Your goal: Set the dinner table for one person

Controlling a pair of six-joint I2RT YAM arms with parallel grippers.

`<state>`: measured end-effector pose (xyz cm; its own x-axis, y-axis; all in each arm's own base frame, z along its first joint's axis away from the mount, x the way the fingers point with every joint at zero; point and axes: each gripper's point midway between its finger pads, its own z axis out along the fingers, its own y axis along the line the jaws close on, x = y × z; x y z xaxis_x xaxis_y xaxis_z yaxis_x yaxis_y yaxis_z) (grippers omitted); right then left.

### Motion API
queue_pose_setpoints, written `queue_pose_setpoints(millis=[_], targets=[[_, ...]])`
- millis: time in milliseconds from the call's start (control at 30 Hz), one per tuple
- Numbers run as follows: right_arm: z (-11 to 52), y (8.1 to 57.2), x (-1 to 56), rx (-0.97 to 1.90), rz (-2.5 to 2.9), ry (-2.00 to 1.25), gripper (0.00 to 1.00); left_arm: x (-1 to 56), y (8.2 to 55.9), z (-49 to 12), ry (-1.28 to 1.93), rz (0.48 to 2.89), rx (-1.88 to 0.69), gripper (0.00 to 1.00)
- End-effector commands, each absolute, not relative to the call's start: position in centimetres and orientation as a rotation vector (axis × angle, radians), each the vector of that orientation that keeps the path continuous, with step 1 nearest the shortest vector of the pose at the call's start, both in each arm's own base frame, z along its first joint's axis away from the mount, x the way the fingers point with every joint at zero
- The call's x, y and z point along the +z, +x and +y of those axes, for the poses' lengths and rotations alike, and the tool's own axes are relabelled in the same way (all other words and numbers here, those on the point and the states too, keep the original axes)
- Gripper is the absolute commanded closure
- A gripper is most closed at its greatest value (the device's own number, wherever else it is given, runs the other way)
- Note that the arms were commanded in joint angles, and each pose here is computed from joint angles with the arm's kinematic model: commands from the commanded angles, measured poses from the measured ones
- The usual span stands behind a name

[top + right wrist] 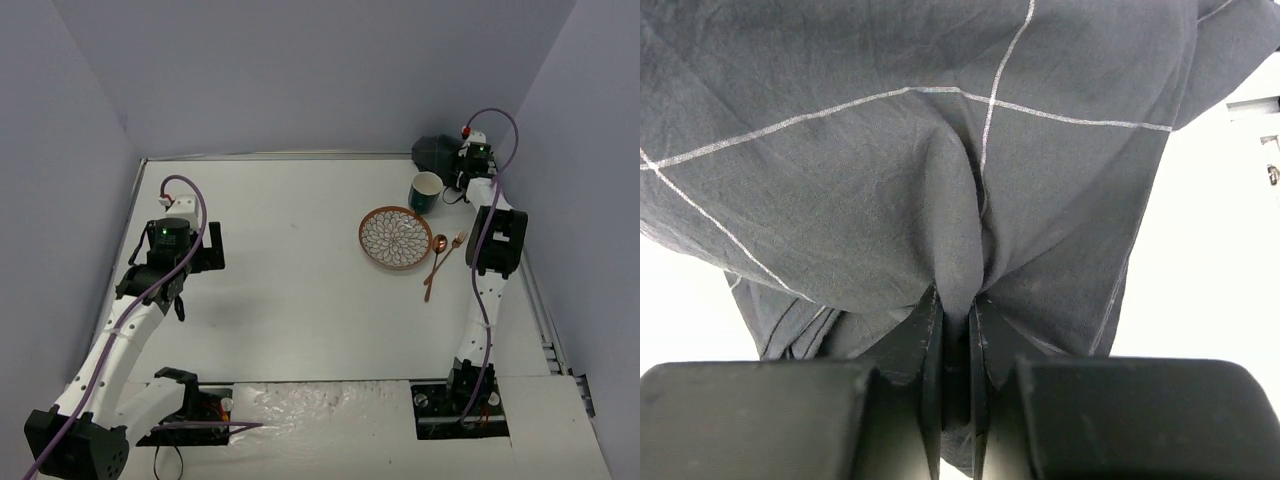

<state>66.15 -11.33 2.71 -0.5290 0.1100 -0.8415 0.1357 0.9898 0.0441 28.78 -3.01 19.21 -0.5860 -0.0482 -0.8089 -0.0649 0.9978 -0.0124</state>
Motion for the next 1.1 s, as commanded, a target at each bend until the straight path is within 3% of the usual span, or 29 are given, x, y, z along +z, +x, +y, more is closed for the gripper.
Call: queue_pose_setpoints(millis=[0, 333, 433, 633, 767, 967, 1067], targets=[[-12.7, 66.9, 12.7, -0.103, 1.97, 0.148, 1.0, 21.5, 29.8, -3.2, -0.081, 2.119, 0.008, 0.03], [-9.3, 61.6, 36.9, -0.36, 1.605, 0.093, 1.0, 22.9, 29.1, -3.1, -0.092, 2.069, -0.011, 0.03], [-5.3, 58.6, 43.7, -0.356, 1.485, 0.05, 1.0, 23.6, 28.8, -3.0, -0.096, 2.045, -0.016, 0.03], [6.6, 53.9, 51.0, -0.137, 1.339, -0.102, 1.0, 25.0, 28.2, -2.9, -0.141, 2.001, -0.043, 0.03], [16.0, 49.6, 52.4, 0.098, 1.297, -0.242, 1.0, 27.2, 27.3, -3.1, -0.168, 1.965, -0.093, 0.03], [28.1, 42.0, 48.6, 0.419, 1.299, -0.448, 1.0, 29.6, 24.5, -2.5, -0.188, 1.92, -0.106, 0.03], [33.4, 37.8, 40.1, 0.561, 1.409, -0.538, 1.0, 29.8, 23.4, -2.1, -0.204, 1.907, -0.106, 0.03]])
